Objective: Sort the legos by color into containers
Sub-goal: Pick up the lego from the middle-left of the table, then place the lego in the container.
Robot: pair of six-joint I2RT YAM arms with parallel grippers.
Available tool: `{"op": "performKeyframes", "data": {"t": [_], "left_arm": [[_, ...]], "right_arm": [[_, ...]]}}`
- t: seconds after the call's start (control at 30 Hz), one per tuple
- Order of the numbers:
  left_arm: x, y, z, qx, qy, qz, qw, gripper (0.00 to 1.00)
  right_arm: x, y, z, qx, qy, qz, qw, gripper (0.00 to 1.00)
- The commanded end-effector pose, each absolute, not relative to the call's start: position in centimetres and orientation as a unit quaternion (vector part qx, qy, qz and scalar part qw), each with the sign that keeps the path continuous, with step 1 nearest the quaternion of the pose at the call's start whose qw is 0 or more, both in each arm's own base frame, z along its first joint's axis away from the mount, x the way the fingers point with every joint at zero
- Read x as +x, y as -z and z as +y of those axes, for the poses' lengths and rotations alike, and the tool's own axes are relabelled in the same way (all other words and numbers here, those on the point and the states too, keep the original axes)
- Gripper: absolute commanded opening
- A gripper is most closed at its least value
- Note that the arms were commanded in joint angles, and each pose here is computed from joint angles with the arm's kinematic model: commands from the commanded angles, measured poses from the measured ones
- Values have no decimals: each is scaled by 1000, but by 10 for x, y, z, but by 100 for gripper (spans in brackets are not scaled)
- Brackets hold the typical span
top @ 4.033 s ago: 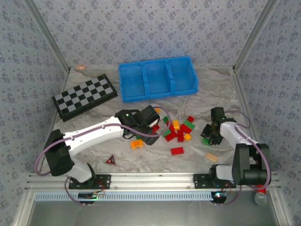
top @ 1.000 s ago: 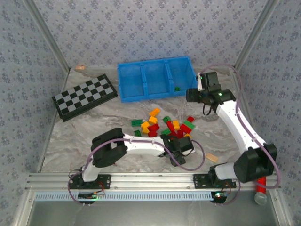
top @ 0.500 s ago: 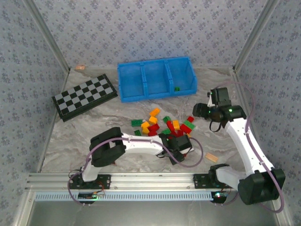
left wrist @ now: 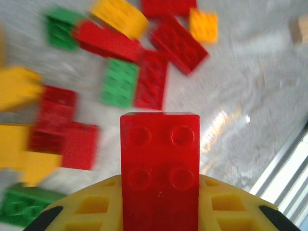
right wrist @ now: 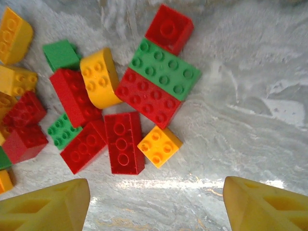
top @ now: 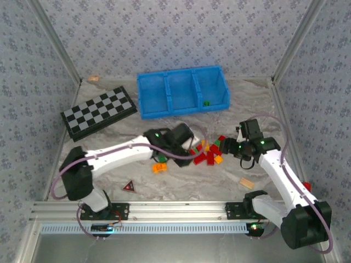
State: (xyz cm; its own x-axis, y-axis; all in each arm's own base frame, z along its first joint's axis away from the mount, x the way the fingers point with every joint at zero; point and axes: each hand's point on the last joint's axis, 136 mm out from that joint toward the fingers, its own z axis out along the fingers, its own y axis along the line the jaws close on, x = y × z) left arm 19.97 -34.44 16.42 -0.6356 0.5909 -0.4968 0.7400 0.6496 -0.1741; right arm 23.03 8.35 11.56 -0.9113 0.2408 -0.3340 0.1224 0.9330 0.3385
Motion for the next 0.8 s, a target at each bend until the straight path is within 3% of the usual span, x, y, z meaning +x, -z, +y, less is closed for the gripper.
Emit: {"op": "performKeyframes", "data": {"t": [0.0, 0.17, 0.37, 0.77], "left_arm": [[236, -203, -314, 326, 178, 898, 236, 19], [313, -233, -268, 210, 168, 916, 297, 18], [385, -227, -228, 123, 131, 931, 318, 18], [461, -174, -210, 90, 96, 949, 287, 17]], "right_arm": [[231, -104, 89, 107, -163, 964, 183, 75], [227, -82, 92, 92, -150, 971, 162, 75], [223, -61, 93, 96, -121, 980, 125, 70], [239, -47, 101, 183, -139, 967, 112, 67]]}}
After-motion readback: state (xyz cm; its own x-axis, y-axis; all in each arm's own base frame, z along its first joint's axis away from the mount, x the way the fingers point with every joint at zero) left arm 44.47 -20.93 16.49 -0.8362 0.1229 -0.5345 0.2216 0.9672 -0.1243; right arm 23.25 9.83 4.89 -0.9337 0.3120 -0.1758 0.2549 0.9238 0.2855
